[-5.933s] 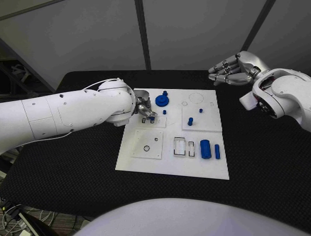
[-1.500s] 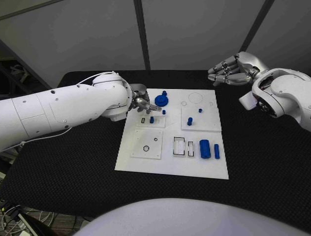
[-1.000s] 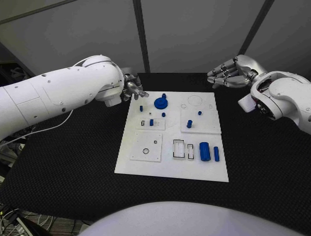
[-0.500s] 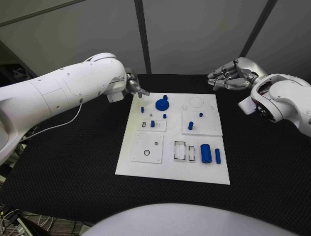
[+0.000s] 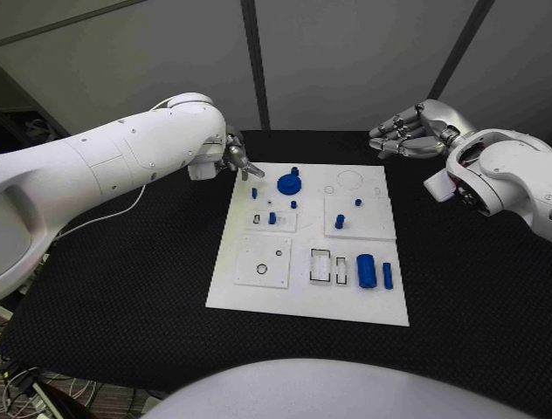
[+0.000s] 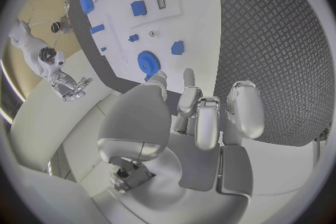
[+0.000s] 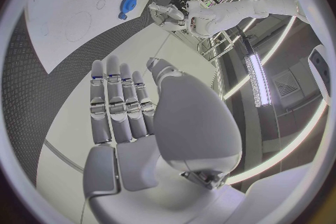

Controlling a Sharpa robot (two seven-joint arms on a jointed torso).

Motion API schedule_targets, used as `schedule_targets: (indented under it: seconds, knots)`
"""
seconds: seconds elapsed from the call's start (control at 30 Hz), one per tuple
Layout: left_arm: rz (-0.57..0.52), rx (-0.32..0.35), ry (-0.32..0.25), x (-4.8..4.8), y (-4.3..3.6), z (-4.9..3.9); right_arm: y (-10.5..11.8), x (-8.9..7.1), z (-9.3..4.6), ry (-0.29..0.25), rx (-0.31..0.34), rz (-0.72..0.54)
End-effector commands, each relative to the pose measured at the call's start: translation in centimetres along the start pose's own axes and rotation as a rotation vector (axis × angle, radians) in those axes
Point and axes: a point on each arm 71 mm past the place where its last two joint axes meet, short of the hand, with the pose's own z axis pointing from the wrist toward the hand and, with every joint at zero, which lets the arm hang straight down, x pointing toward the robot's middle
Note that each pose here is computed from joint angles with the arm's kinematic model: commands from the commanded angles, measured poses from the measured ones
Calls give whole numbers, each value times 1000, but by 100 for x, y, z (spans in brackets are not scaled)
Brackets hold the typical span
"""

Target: Assemble the parts on the task board

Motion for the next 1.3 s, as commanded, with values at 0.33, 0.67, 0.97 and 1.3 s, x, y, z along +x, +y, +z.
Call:
schedule_targets:
  seconds: [0.33,0.67,0.97,1.3]
  knots:
    - [59,-5,69,103,-20,32,20,3,11,0,-7,-1]
    - [44,4,70,172,-22,50,19,3,11,0,-7,-1]
    - [42,10,77,210,-27,55,21,8,14,2,-7,-1]
    - [41,17,92,238,-41,53,16,6,12,4,-4,-1]
